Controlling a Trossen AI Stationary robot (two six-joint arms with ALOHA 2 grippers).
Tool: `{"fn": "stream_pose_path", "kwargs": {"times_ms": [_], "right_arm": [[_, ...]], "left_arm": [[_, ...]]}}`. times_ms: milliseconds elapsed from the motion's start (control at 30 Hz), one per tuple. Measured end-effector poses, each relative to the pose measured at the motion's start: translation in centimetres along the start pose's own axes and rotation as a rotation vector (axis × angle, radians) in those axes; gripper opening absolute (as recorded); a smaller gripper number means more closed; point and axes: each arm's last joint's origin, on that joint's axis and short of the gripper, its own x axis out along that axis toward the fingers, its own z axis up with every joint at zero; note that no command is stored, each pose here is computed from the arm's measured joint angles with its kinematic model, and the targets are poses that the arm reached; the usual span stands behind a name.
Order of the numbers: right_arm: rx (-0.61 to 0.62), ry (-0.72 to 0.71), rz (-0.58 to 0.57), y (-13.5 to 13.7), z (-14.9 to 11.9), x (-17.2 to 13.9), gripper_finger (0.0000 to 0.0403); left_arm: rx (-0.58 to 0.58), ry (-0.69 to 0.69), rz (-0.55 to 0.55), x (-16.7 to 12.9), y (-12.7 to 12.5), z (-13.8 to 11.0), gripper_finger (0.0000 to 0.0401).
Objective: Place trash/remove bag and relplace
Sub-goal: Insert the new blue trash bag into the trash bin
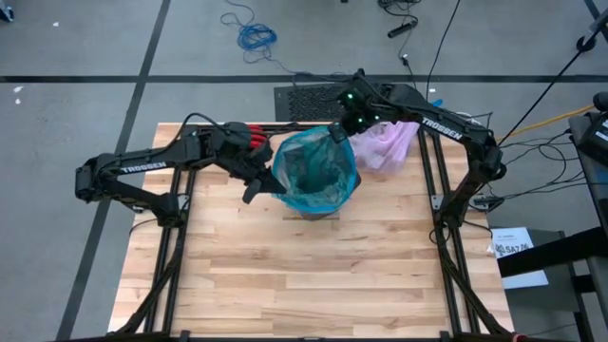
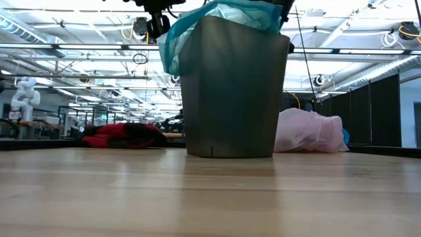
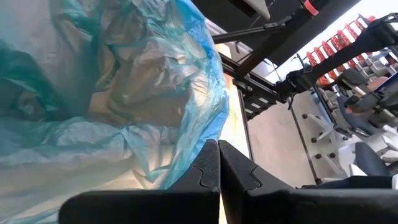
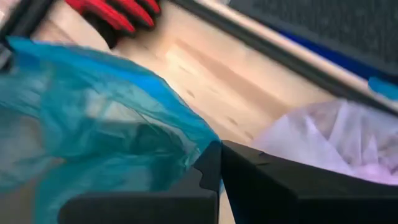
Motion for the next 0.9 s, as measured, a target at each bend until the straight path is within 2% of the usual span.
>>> {"fn": "stream_pose_path", "kwargs": {"times_ms": [300, 600, 900], "right_arm": [[0.025, 0.131, 0.004, -0.5, -1.7, 2.5, 0.0001], [0.033, 0.190, 0.012, 0.1, -2.6, 2.6, 0.0000], [0.021, 0.286, -0.030, 0.6, -4.0, 2.3, 0.0000]], "left_arm": [[-0.005, 0.002, 0.014, 0.0, 0.1, -0.1, 0.0000], [-0.043, 0.044, 0.070, 0.0, 0.4, -0.7, 0.0000], [-0.039, 0.040, 0.104, 0.0, 0.5, -0.7, 0.0000]]}}
